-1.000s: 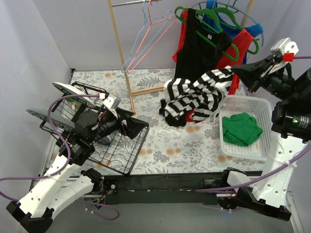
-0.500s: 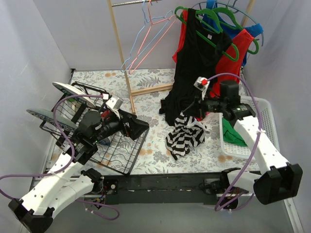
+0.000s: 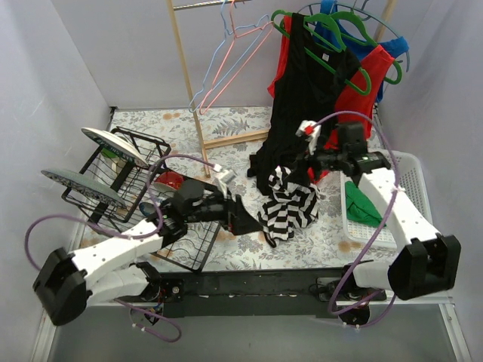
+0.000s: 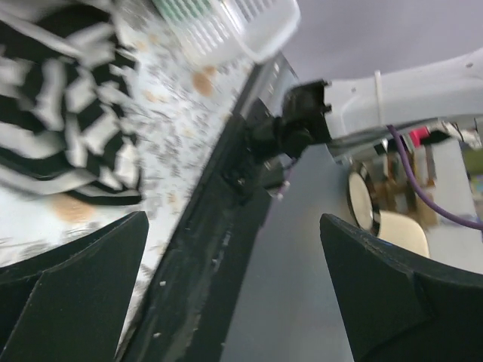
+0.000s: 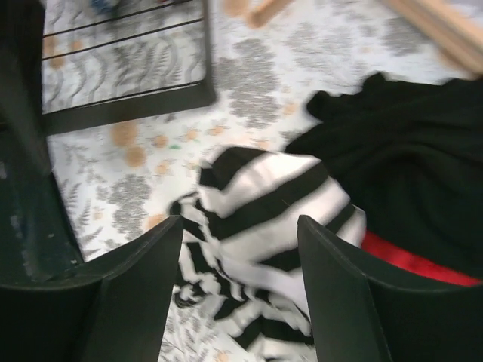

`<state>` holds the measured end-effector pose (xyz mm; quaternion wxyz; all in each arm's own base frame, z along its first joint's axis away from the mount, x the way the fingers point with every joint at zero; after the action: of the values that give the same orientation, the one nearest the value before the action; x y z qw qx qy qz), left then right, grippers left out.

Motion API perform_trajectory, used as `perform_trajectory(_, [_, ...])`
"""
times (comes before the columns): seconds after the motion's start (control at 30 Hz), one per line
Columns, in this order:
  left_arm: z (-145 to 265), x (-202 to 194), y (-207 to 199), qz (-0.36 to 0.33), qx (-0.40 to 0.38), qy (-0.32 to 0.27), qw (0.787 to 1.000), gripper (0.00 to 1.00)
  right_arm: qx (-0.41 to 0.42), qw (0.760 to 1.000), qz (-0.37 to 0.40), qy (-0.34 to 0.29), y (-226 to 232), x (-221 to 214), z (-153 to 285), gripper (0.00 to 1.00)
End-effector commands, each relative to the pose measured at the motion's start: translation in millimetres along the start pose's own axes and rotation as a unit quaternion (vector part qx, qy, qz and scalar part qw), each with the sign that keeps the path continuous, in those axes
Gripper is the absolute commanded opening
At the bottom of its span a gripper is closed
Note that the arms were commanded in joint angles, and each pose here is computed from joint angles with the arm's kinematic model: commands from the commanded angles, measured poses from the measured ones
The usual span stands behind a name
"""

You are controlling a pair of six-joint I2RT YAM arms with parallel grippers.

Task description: Place the tank top on the hanger

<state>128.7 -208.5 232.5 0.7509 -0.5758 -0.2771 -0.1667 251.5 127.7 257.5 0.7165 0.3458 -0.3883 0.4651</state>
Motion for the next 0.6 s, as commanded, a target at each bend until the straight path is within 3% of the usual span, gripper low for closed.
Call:
perform_trajectory(0.0, [-48, -3, -19, -0.005, -0.007, 0.034, 0.999, 0.96, -0.093, 0.993, 0.056, -0.047, -3, 14, 58, 0.71])
perform_trajectory(0.03, [-58, -15, -17, -0.017, 0.019, 0.067, 0.997, 0.95, -0.106, 0.991, 0.063, -0.047, -3, 11, 65, 0.73])
perform_trajectory(0.1, [-77, -6, -23, -0.040, 0.076, 0.048, 0.995, 0.90, -0.138, 0.986, 0.072, -0.051, 3, 8, 79, 0.75])
perform_trajectory(0.13, [-89, -20, -11, -0.035, 0.124, 0.084, 0.988, 0.87, -0.150, 0.985, 0.068, -0.043, 3, 0, 80, 0.76])
perform_trajectory(0.2, [-107, -11, -16, -0.055, 0.160, 0.069, 0.983, 0.80, -0.177, 0.981, 0.070, -0.036, 6, -7, 85, 0.77])
perform_trajectory(0.23, [-117, -22, -12, -0.059, 0.189, 0.089, 0.976, 0.77, -0.193, 0.979, 0.061, -0.022, 4, -16, 85, 0.77])
perform_trajectory(0.3, [-133, -13, -16, -0.082, 0.227, 0.061, 0.968, 0.76, -0.211, 0.976, 0.048, -0.006, 1, -25, 87, 0.77])
perform_trajectory(0.57, [-181, -33, 24, -0.127, 0.362, 0.074, 0.921, 0.69, -0.231, 0.970, -0.016, 0.073, -17, -61, 78, 0.72])
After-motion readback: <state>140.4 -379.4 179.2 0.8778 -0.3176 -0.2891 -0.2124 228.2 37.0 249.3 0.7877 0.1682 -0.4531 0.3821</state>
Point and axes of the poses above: each gripper's point midway between its finger pads, its own z axis back along the fingers, its own y axis along the line the jaws close on, x = y × z, the point moved 10 cm from there along z, back along the fingers, and after that the axes turned 4 degrees about z, right-handed, at the moved point
